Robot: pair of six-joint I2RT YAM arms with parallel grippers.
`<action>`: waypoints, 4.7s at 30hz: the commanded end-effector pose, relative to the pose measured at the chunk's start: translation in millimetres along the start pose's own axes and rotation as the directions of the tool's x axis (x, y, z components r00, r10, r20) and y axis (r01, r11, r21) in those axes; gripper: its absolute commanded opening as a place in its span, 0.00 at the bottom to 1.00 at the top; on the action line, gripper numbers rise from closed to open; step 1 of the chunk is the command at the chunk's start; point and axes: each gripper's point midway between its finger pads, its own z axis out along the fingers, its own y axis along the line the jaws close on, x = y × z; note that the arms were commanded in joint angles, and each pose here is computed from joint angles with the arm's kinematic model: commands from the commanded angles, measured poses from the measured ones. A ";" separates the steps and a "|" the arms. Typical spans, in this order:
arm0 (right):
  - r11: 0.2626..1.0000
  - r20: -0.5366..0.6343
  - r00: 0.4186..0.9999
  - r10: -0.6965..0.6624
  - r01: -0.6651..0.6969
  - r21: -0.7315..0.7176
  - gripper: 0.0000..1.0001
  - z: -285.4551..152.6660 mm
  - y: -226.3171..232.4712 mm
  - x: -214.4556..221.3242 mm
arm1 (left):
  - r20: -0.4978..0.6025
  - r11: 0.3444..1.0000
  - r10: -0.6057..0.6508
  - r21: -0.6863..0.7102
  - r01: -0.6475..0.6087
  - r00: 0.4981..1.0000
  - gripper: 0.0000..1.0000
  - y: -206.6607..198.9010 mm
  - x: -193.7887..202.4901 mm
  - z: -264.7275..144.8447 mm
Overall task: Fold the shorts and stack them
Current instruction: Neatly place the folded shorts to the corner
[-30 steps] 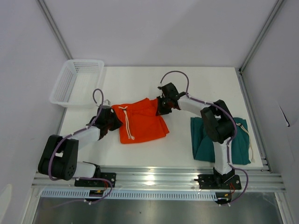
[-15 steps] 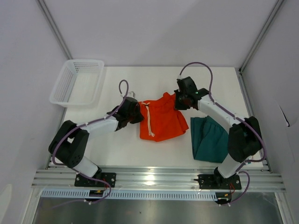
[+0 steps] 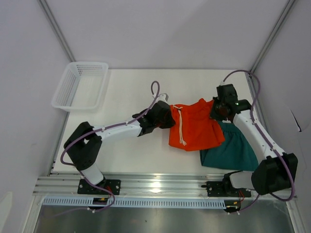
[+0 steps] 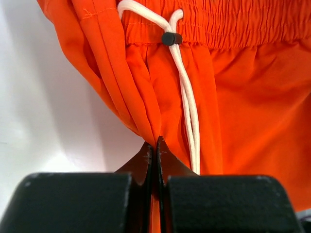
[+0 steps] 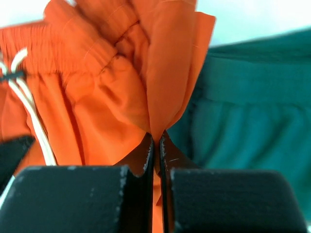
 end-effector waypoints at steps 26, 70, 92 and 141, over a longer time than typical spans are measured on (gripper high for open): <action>0.803 0.241 0.914 0.327 -0.403 0.438 0.00 -56.8 -184.2 10.9 | 0.007 0.953 0.165 0.255 -0.162 0.986 0.00 -177.4 78.0 35.2; 0.870 0.337 0.869 0.364 -0.446 0.209 0.82 -53.7 -174.7 -35.5 | 0.013 0.983 0.167 0.069 -0.168 0.986 0.77 -98.0 70.9 24.9; 0.892 0.473 0.869 0.144 0.092 -0.442 0.99 -53.2 12.3 -35.2 | 0.295 0.971 0.231 -0.129 -0.201 0.927 0.91 68.3 -16.8 -121.0; 0.824 0.697 0.688 -0.203 0.504 -0.258 1.00 -18.6 131.2 58.1 | 0.443 0.934 0.260 -0.341 -0.107 0.858 0.99 179.0 3.6 -178.1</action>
